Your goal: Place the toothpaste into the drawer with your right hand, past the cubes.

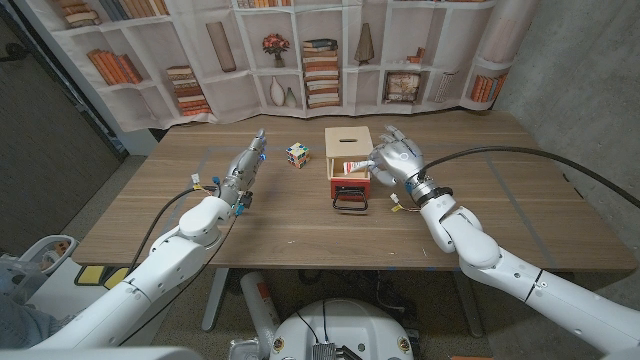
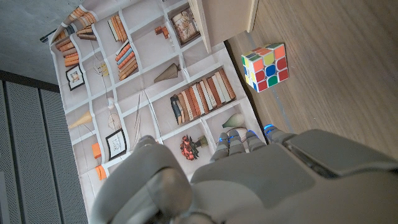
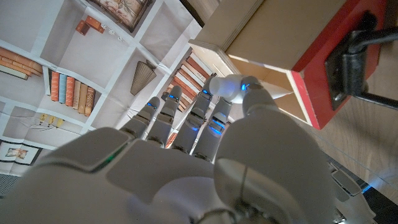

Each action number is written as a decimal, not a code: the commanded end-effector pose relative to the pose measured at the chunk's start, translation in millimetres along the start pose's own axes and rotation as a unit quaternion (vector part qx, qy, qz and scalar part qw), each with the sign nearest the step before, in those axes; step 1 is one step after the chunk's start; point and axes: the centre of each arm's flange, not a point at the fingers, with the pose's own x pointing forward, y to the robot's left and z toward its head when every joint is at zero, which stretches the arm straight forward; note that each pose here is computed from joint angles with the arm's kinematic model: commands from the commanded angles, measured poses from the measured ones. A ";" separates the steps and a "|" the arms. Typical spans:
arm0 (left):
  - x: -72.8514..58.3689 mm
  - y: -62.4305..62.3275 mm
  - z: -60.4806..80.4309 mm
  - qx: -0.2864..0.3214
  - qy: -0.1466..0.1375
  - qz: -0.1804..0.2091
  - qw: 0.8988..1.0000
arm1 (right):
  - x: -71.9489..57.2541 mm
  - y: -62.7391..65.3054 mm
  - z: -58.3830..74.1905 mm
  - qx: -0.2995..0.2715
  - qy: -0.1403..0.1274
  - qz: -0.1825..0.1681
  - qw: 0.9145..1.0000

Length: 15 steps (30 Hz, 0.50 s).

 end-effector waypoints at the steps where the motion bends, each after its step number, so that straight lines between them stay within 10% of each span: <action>1: 0.9 2.8 -6.0 -0.005 0.003 0.002 1.000 | 1.7 0.1 8.7 -0.016 -0.015 0.002 1.000; 15: -5.6 5.1 -10.7 -0.008 0.004 0.008 1.000 | 8.9 1.9 14.2 -0.020 -0.026 0.004 0.999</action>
